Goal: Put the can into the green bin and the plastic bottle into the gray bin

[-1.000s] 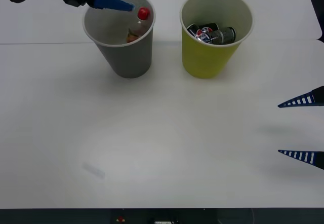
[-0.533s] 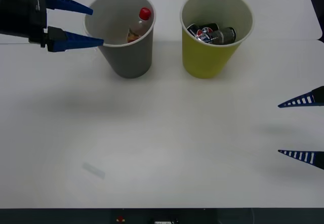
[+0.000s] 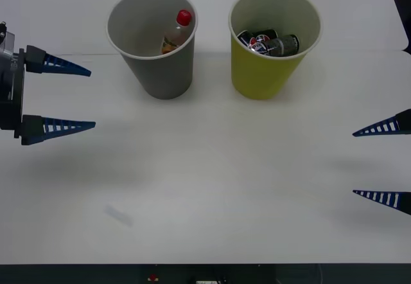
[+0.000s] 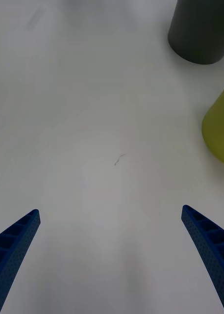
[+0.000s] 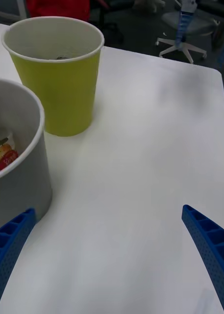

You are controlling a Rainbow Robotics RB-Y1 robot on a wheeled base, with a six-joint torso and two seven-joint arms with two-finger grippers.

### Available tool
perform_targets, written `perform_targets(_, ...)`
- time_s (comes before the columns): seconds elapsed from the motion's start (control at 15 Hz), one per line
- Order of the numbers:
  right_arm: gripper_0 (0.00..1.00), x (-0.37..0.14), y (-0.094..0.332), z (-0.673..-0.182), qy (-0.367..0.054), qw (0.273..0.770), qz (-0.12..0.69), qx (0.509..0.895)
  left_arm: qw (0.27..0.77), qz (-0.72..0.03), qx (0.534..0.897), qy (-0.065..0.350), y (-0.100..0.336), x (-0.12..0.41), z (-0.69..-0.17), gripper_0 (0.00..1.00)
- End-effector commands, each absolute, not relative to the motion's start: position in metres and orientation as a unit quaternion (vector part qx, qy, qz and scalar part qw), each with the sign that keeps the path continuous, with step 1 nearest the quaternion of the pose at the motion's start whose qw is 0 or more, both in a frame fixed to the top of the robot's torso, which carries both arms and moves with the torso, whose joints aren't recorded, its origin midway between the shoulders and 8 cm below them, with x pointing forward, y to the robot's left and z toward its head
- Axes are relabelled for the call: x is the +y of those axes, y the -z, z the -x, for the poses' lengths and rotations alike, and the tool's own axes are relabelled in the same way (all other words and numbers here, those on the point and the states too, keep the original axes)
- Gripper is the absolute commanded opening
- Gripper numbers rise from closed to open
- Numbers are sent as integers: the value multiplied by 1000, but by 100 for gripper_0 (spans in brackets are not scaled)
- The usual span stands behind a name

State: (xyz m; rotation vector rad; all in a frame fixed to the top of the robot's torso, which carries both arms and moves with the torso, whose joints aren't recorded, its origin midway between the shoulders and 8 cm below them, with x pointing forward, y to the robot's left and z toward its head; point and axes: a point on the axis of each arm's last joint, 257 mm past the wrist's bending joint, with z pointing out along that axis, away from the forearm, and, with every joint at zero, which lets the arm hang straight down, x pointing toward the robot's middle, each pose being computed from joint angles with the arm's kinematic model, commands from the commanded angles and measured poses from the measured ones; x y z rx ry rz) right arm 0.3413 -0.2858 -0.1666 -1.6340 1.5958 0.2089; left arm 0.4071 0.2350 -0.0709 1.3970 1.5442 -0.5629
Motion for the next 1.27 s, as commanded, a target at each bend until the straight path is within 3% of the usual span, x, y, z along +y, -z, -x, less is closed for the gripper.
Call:
perform_targets(0.07,100,-286,167,-341,-83,411,649,634,461,-595,621,220,97,249,-387,100)
perform_targets(0.53,100,-286,167,-341,-83,411,649,634,433,-638,603,205,137,272,-353,100)
perform_targets(1.27,100,-286,167,-341,-83,411,649,634,417,-659,594,198,146,277,-345,100)
